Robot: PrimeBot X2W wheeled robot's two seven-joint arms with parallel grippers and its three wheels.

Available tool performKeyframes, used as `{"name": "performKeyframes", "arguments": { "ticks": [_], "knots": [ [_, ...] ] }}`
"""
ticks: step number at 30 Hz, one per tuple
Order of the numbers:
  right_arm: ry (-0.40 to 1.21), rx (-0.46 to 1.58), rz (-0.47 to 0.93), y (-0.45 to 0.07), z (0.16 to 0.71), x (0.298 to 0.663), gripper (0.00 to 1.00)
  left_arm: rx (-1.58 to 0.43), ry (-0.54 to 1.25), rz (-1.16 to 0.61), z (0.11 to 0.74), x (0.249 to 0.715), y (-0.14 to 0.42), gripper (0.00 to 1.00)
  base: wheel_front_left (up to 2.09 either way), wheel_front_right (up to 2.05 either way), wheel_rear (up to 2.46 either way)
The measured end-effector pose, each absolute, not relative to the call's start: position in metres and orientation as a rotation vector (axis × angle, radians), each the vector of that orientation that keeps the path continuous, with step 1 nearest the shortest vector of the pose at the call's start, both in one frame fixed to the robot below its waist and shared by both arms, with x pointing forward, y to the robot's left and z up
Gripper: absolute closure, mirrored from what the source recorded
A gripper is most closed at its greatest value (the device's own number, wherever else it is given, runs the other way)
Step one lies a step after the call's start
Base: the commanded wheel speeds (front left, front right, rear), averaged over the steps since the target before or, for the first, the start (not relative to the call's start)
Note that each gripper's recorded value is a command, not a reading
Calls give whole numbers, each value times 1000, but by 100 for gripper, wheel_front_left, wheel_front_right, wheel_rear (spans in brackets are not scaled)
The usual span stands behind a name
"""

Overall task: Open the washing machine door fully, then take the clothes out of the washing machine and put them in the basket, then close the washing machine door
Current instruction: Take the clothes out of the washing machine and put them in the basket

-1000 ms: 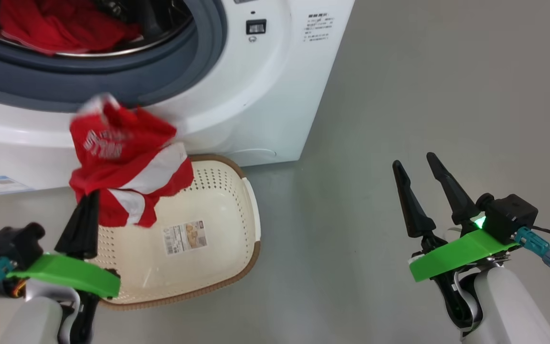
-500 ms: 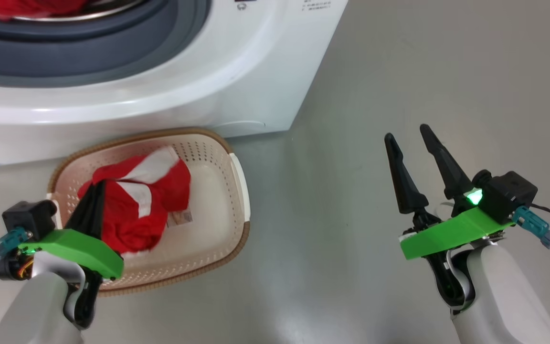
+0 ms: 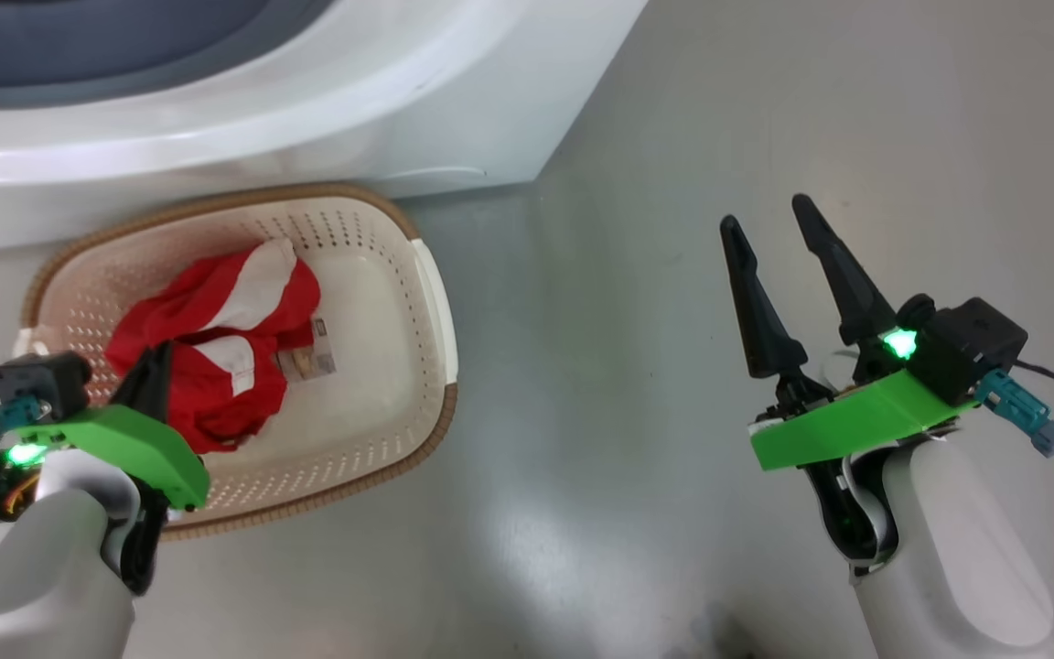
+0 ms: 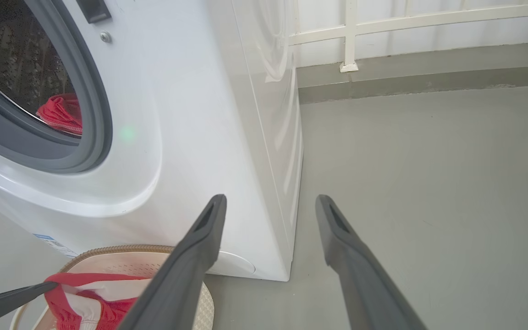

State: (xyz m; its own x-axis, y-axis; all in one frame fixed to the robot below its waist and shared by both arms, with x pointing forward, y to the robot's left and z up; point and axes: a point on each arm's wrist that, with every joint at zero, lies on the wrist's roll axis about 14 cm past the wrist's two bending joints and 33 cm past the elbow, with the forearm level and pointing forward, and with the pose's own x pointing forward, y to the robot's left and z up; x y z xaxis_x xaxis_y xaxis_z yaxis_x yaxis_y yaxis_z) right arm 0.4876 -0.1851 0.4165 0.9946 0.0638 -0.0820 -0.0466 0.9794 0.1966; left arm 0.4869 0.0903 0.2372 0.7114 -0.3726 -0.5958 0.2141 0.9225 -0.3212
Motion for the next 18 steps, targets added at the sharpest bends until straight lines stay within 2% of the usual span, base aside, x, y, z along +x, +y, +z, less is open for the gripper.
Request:
{"name": "performKeyframes", "arguments": {
  "ticks": [18],
  "knots": [
    [145,189,56,-186,389,489,0,-175,923,-397,177,470,78,100,0,0,0]
  ]
}}
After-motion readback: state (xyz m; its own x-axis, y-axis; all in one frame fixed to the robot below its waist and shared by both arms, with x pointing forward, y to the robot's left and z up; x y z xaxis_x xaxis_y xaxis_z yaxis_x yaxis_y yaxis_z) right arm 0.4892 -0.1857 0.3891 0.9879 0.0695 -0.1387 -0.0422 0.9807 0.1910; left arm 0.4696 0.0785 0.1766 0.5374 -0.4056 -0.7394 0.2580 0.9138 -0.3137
